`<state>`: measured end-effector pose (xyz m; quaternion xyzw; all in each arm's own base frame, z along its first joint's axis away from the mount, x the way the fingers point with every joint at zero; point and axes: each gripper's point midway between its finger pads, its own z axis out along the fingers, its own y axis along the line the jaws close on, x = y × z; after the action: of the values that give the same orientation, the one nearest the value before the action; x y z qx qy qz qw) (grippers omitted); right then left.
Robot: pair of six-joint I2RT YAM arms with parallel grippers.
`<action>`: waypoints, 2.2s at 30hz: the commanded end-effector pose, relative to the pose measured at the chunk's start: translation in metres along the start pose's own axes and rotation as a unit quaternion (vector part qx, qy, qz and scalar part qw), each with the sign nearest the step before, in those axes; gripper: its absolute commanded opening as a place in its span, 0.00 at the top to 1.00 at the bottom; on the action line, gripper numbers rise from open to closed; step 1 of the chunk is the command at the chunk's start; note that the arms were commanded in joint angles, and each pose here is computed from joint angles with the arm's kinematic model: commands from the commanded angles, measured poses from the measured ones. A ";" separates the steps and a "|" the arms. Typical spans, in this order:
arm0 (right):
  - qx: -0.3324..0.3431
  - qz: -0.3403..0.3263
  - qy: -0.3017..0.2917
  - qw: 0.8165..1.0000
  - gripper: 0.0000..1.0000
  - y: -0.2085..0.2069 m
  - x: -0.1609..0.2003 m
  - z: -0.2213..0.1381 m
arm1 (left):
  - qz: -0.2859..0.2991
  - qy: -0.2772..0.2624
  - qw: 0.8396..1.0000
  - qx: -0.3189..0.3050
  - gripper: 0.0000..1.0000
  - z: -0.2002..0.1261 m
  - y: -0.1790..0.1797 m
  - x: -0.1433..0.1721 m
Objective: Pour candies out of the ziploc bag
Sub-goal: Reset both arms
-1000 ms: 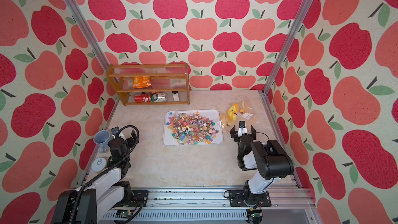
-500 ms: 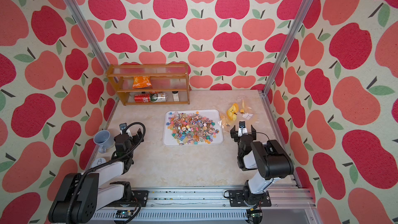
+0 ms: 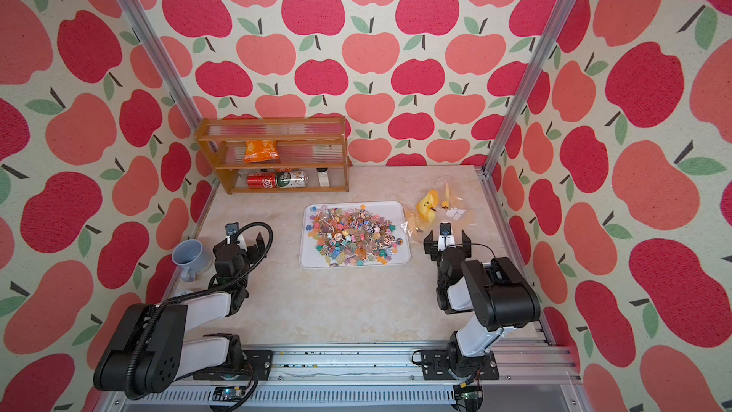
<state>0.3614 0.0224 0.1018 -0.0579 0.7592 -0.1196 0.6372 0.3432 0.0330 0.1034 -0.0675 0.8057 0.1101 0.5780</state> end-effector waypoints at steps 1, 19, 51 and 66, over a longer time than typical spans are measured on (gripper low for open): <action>-0.004 0.000 -0.013 1.000 0.01 0.003 -0.008 0.002 | 0.014 -0.028 1.000 -0.002 0.01 0.006 -0.003 -0.019; -0.004 0.001 -0.014 1.000 0.01 0.003 -0.008 0.002 | -0.002 -0.041 0.999 0.035 0.01 0.018 -0.010 -0.003; 0.009 0.012 0.027 1.000 0.01 -0.005 -0.003 0.024 | 0.024 -0.017 0.994 0.104 0.01 0.027 -0.033 0.009; 0.010 0.040 0.066 0.997 0.01 -0.016 0.006 0.036 | -0.037 0.056 0.993 0.096 0.01 0.058 -0.013 0.008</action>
<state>0.3937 0.0008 0.0914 -0.0197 0.8004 -0.1147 0.5881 0.3948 0.0336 0.0789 -0.0332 0.8331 0.0289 0.5513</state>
